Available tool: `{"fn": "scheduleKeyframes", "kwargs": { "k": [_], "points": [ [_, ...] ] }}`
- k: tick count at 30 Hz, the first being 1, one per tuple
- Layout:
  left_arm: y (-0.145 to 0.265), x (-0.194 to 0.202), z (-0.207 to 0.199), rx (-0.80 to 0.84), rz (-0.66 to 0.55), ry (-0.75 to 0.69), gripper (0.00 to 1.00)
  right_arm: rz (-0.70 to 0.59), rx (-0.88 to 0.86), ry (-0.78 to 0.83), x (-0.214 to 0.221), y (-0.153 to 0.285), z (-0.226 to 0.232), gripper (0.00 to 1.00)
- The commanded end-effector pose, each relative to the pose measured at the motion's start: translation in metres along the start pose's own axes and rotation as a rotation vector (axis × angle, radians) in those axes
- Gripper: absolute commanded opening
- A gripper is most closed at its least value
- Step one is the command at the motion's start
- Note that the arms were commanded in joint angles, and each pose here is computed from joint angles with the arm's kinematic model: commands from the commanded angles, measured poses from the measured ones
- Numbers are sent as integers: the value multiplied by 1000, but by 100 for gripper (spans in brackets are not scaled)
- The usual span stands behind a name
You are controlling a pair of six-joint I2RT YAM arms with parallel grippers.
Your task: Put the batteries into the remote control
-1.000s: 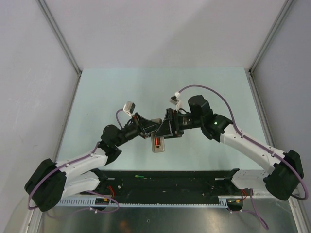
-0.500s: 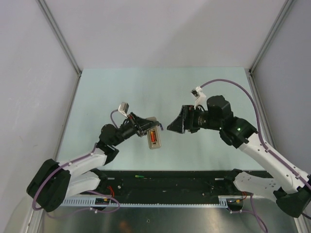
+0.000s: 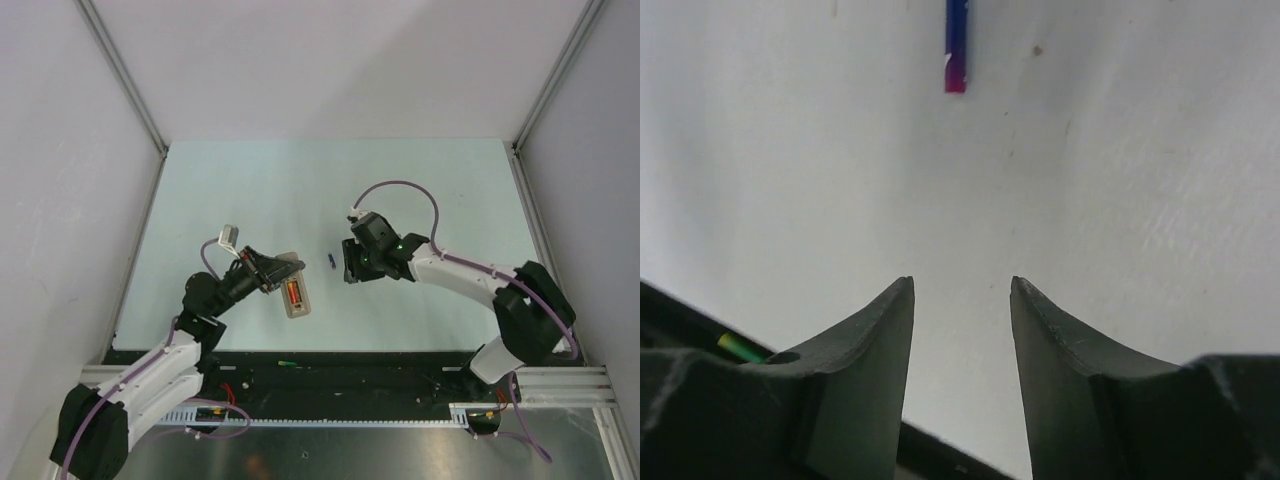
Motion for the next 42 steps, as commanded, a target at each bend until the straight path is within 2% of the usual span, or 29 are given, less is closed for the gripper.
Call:
{"fn": "scheduleKeyframes", "kwargs": {
  "k": [1, 4, 9, 16, 36, 42],
  "points": [
    [4, 4, 1, 5, 22, -44, 0, -141, 3, 57, -42, -19, 6, 48],
    [3, 3, 0, 6, 22, -51, 0, -137, 10, 72, -54, -35, 6, 50],
    [1, 1, -2, 8, 22, -61, 0, -112, 69, 96, -63, -65, 2, 58],
    [3, 3, 0, 2, 26, -57, 0, -103, 94, 105, -64, -88, 3, 58],
    [5, 5, 3, -3, 28, -51, 0, -57, 207, 213, -58, -115, 7, 41],
    [5, 6, 4, -4, 29, -51, 0, -34, 240, 209, -53, -121, 1, 25]
  ]
}}
Point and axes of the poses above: each gripper's point midway between its finger pads, its own y axis back along the fingers, its own z axis along the line the jaws close on, x = y × z, the point moved 2 cm from there along y, back along the fingers, and after that the axes turned 6 degrees about -y, right-handed, at the moved point
